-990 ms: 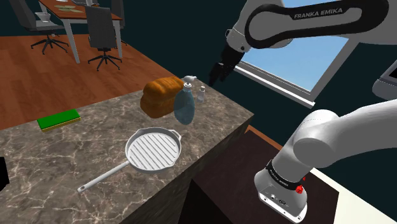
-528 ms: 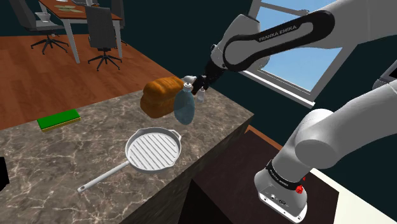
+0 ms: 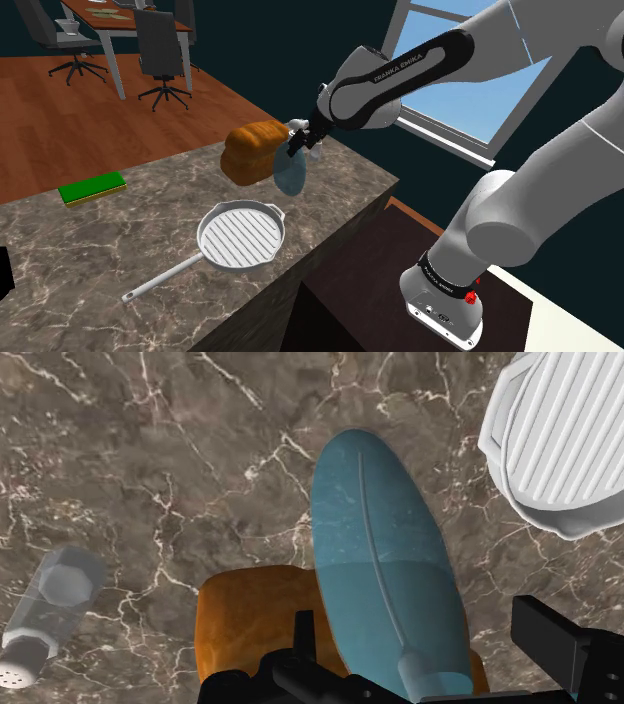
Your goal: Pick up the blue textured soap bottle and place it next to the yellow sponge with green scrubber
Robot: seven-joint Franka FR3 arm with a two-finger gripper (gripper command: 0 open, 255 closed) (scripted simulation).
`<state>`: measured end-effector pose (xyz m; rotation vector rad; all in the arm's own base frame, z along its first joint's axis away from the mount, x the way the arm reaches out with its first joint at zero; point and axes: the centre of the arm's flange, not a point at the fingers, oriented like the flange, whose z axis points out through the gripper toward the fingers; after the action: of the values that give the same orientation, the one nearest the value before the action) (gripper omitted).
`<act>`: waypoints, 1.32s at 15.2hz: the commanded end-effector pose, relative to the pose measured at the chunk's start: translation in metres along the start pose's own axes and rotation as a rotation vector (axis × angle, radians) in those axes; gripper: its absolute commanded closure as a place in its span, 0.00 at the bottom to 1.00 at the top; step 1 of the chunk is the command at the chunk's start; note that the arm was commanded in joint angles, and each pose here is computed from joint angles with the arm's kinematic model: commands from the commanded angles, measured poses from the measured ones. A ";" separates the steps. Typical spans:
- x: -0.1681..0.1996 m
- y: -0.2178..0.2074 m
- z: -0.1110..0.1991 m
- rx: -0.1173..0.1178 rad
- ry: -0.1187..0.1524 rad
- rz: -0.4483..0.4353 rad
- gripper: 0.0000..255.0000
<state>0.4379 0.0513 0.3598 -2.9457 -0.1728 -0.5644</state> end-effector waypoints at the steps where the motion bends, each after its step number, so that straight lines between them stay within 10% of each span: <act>1: 0.001 0.000 0.012 0.000 0.001 0.000 0.00; 10: 0.001 0.000 0.020 0.000 0.001 0.000 0.00; 11: 0.001 0.000 0.020 0.000 0.001 0.000 1.00; 20: 0.001 0.000 0.020 0.000 0.001 0.000 1.00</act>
<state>0.4463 0.0538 0.3420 -2.9456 -0.1717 -0.5682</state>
